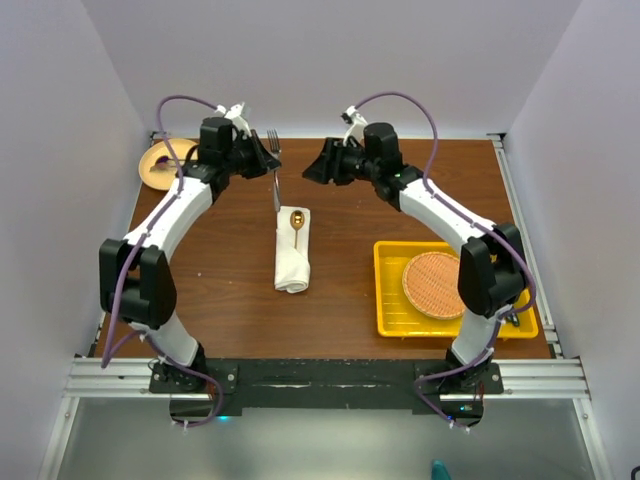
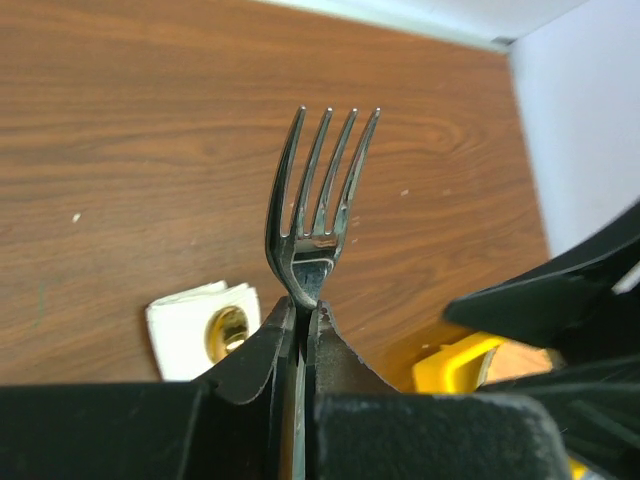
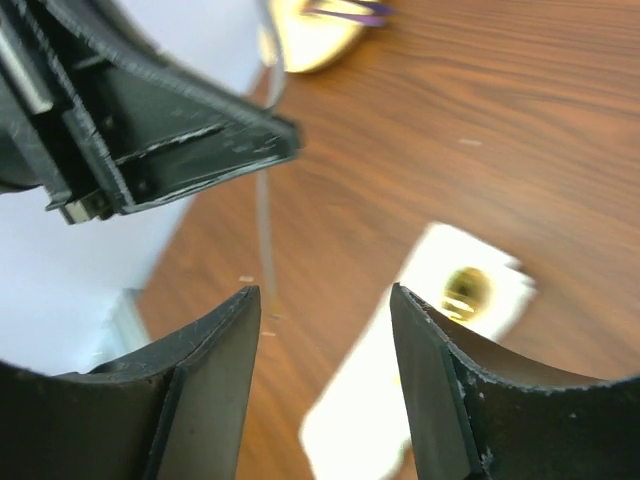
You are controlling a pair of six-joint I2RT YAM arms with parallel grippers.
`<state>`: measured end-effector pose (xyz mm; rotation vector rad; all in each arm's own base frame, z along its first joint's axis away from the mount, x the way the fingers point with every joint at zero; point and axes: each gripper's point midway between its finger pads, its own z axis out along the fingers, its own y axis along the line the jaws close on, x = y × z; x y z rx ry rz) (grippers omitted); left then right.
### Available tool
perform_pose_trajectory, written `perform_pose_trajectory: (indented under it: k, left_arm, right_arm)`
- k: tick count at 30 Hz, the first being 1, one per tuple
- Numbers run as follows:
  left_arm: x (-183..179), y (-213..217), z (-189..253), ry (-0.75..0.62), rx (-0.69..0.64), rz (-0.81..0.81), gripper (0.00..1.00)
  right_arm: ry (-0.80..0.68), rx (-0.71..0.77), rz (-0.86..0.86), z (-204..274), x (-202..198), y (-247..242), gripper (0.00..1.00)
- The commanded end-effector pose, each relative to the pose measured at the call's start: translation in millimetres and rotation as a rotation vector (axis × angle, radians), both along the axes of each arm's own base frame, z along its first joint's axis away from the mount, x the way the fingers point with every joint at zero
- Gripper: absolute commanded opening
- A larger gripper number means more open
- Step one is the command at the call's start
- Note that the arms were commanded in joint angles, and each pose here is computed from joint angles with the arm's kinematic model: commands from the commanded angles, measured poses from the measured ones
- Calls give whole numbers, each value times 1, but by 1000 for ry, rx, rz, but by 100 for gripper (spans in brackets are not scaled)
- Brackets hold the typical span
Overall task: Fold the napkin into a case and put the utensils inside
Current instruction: Insert the fork into the folded napkin.
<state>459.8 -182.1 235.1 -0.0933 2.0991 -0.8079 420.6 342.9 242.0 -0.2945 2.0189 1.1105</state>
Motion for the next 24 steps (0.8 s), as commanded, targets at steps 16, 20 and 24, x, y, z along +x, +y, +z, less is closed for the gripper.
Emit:
perform_pose_trajectory:
  k: [16,20,24]
  left_arm:
    - [43,-33,-84,56,216,14,0]
    - [42,-33,-96,77,229,13,0]
    - [43,-31,-104,86,243,24,0]
  right_arm:
    - [175,-180,46,-149,46,-10,41]
    - [186,-174,50,-160,50,-7,40]
    - [212,-161,43,-171,52,-5,39]
